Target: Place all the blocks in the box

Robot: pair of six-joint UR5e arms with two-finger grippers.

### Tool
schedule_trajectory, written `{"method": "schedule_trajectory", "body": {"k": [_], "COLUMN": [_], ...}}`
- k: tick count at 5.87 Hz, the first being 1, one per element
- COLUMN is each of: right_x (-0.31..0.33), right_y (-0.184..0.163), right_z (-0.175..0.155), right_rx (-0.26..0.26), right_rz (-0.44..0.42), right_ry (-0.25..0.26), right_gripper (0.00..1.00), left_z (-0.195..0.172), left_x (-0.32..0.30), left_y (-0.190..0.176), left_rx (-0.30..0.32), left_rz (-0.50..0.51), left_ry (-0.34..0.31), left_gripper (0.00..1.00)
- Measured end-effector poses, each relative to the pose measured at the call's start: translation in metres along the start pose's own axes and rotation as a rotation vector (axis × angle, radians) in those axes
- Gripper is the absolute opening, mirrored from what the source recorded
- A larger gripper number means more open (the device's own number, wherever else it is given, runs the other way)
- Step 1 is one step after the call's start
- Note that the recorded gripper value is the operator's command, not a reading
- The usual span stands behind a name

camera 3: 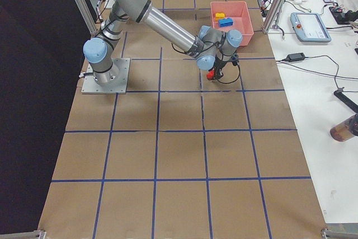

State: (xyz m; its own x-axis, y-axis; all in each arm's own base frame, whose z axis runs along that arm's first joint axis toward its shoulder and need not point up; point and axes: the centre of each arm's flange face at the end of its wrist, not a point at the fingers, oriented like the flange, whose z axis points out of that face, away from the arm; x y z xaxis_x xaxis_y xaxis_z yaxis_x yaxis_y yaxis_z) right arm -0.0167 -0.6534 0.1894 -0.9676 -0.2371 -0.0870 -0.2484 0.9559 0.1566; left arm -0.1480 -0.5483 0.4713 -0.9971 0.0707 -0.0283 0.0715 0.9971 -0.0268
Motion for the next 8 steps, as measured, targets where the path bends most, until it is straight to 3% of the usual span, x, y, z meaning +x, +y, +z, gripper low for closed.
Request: {"method": "schedule_trajectory", "body": {"k": [2,5,7,8], "right_x": [0.000,-0.001,-0.087,-0.148], "right_y": [-0.001,-0.035,-0.076,-0.098], "right_z": [-0.018,-0.128,-0.192,-0.198], "right_rx": [0.032,0.125,0.180,0.195], "right_rz": [0.001,0.065,0.159,0.208], "right_ry": [0.017,0.047,0.025,-0.019], "right_gripper": [0.22,0.21,0.21,0.23], "left_z": [-0.008,-0.019,-0.022,-0.022], "left_x": [-0.001,-0.002,-0.002,-0.002], "left_y": [0.008,0.016,0.023,0.023], "left_rx": [0.012,0.025,0.011,0.009], "left_rz": [0.007,0.002,0.000,0.000], "left_ry": [-0.002,-0.007,-0.008,-0.008], "left_gripper": [0.99,0.99,0.99,0.99]}}
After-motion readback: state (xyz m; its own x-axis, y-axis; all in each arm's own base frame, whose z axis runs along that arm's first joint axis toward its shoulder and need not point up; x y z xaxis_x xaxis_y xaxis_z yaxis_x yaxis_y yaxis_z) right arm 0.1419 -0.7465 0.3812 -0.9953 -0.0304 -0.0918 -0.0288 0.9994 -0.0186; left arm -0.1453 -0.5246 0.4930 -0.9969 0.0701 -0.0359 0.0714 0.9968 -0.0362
